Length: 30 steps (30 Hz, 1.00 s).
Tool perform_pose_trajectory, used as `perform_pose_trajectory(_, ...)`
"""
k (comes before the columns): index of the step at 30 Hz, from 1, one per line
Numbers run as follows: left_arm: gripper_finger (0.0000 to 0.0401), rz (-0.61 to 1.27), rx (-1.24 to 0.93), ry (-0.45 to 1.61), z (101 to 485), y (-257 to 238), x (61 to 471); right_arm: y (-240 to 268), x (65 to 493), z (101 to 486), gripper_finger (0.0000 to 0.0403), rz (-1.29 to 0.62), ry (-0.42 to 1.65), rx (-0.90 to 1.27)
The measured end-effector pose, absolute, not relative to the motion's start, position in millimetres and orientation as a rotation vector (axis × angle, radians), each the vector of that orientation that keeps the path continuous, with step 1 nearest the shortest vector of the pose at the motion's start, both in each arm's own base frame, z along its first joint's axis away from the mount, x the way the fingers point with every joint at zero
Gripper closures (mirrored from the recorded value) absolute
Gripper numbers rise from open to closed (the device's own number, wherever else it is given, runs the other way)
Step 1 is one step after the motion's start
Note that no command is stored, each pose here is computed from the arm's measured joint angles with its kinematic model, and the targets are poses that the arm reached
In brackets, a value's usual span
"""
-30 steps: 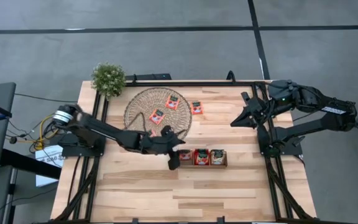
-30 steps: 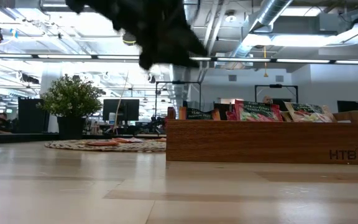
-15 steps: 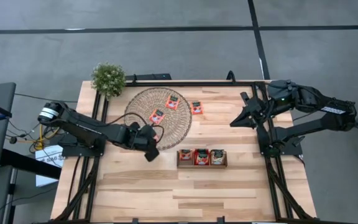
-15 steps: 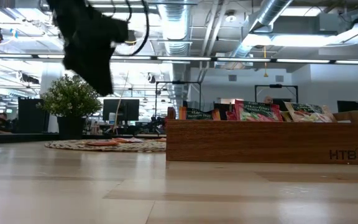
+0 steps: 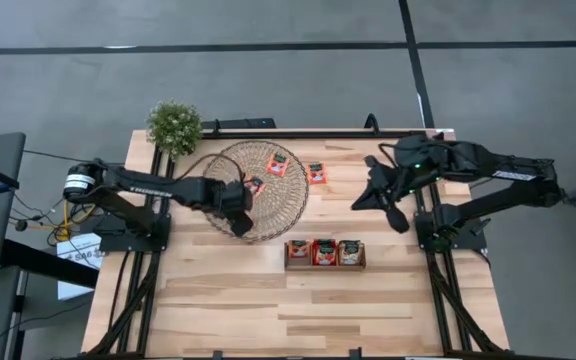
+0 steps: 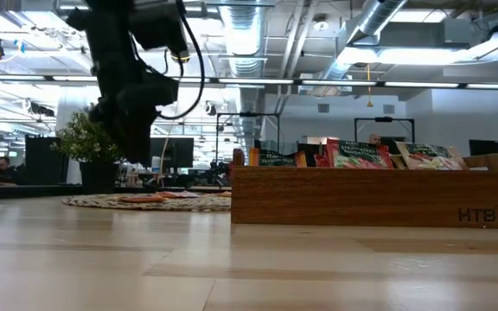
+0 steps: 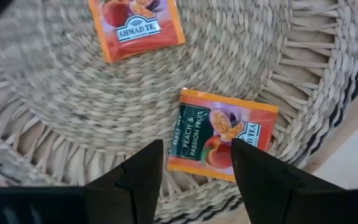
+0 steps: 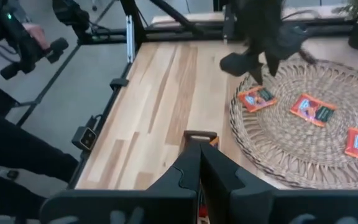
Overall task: Pick & Place Tea
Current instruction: Put the orange tea bag into the left slot of the wooden organizer
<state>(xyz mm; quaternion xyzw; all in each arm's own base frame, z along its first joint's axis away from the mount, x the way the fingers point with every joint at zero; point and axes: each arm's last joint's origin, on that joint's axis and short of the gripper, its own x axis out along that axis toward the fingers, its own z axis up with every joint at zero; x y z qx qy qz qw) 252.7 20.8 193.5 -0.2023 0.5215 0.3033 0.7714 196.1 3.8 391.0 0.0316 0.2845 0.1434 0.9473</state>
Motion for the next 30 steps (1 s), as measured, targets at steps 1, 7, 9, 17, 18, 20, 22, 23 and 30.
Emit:
perform_pose_trajectory(1, 0.0219, 0.646, -0.449, 1.138, 193, 26, 253, 4, 198, 390, 0.0403, 0.294, 0.587, 0.059)
perform_pose_trajectory(7, 0.0219, 0.614, -0.510, 1.156, 193, 46, 250, 4, 203, 387, 0.0403, 0.311, 0.592, 0.005)
perform_pose_trajectory(9, 0.0219, 0.602, -0.500, 1.151, 193, 47, 251, 3, 203, 388, 0.0403, 0.321, 0.576, -0.034)
perform_pose_trajectory(17, 0.0219, 0.592, -0.516, 1.177, 187, 47, 254, -16, 198, 383, 0.0403, 0.265, 0.624, -0.095)
perform_pose_trajectory(18, 0.0219, 0.586, -0.524, 1.185, 185, 47, 255, -21, 195, 382, 0.0403, 0.256, 0.638, -0.089)
perform_pose_trajectory(20, 0.0219, 0.579, -0.529, 1.197, 182, 46, 256, -30, 186, 383, 0.0403, 0.256, 0.646, -0.071)
perform_pose_trajectory(22, 0.0219, 0.576, -0.528, 1.198, 182, 45, 257, -37, 177, 384, 0.0403, 0.272, 0.614, -0.050)
perform_pose_trajectory(23, 0.0219, 0.577, -0.530, 1.198, 182, 44, 257, -41, 171, 381, 0.0403, 0.271, 0.605, -0.033)
perform_pose_trajectory(30, 0.0219, 0.574, -0.566, 1.198, 182, 44, 257, -53, 129, 341, 0.0403, 0.131, 0.416, 0.075)
